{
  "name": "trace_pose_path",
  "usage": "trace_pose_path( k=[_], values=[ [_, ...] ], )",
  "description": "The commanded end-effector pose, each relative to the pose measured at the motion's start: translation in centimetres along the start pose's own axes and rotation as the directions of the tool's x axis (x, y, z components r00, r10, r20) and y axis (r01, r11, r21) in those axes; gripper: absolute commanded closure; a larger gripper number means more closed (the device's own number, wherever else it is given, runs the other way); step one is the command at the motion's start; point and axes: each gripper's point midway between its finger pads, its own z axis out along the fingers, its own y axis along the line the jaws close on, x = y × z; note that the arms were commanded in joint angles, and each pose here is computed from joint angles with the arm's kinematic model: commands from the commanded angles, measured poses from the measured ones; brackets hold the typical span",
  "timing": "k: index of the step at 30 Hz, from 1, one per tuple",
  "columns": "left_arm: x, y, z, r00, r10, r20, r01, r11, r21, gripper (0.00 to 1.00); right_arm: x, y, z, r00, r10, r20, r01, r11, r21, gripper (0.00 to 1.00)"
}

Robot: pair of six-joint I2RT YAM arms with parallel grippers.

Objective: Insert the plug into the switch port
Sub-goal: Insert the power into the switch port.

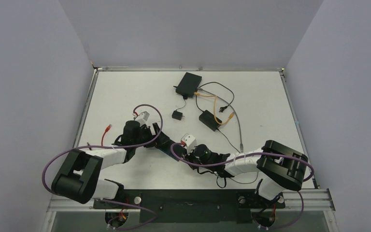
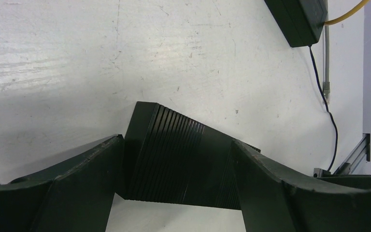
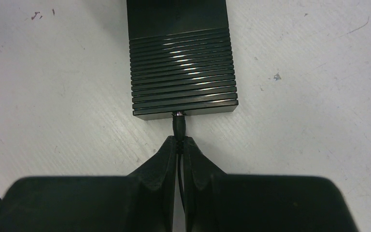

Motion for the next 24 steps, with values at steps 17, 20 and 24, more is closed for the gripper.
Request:
trace_pose_path(
  k=[17, 20, 24],
  values=[
    [10.1, -5.4, -4.5, 0.948, 0.034, -0.317, 0.050, 0.966, 0.254, 0.26, -9.7, 4.7, -0.3, 0.954, -0.175, 0.243, 0.239, 0.934, -0.267, 1.00],
    [10.3, -5.8, -5.0, 0.949, 0.051, -0.311, 0.038, 0.961, 0.272, 0.27, -10.4, 4.1, -0.2, 0.954, -0.172, 0.247, 0.230, 0.946, -0.230, 1.00],
    [10.8, -6.1, -6.0, 0.948, 0.057, -0.312, 0.036, 0.958, 0.283, 0.28, -10.8, 2.7, 0.0, 0.959, -0.144, 0.245, 0.188, 0.968, -0.168, 1.00]
  ],
)
